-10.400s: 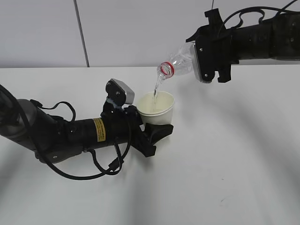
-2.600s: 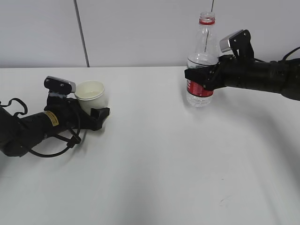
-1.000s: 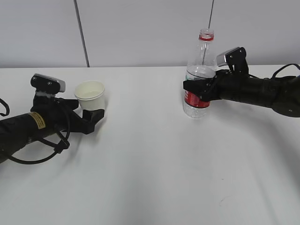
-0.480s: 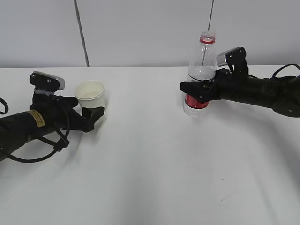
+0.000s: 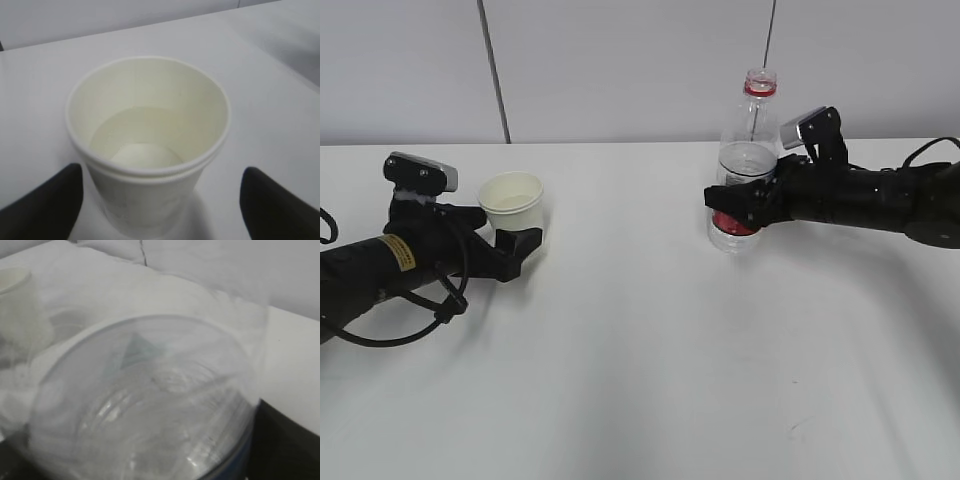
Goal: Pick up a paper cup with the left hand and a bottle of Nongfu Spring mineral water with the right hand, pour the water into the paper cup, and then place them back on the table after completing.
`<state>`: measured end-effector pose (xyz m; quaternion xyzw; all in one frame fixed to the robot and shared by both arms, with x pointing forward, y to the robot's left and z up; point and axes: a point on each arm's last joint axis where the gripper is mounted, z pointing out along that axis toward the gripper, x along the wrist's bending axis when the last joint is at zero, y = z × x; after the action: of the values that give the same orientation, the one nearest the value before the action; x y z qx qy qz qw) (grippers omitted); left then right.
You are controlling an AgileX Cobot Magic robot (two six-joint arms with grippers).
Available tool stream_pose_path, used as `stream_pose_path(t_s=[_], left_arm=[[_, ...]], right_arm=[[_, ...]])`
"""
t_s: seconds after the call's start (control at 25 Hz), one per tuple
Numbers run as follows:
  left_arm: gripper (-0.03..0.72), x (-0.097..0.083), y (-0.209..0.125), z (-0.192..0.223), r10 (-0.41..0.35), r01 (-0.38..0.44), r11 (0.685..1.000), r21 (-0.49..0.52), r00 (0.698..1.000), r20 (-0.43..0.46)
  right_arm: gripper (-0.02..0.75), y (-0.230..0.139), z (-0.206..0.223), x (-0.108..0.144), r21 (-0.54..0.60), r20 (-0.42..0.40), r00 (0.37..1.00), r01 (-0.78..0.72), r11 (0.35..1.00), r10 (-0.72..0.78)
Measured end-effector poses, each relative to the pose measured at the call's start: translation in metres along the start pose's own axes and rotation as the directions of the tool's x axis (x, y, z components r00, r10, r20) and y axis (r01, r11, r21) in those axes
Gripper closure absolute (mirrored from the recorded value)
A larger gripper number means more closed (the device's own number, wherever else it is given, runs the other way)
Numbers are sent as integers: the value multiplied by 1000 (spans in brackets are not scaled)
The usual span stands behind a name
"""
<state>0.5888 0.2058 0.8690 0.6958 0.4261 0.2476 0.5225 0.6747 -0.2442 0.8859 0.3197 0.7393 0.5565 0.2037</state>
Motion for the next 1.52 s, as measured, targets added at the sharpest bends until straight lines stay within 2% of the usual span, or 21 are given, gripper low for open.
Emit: stream_pose_path(t_s=[0.24,0.48,1.04,1.32,1.52], left_arm=[[104,0,0,0,0,0,1000,0,1000,0],[104,0,0,0,1,-1,1000,0,1000,1],[104,0,0,0,1,-1,1000,0,1000,1],[104,0,0,0,1,-1,1000,1,1000,2],[104,-1,0,0,6,-6,1000,2,1000,8]], right_arm=[[153,4,-4,4,57,-35,999,29,998,-27],[153,7,-11,2,107,-48,998,43,993,-38],[153,7,-13,1,117,-50,999,22,993,-16],[181,9,-16,13,94,-186,982,-13,995,30],[216,10,-16,13,95,-189,981,-21,995,38]])
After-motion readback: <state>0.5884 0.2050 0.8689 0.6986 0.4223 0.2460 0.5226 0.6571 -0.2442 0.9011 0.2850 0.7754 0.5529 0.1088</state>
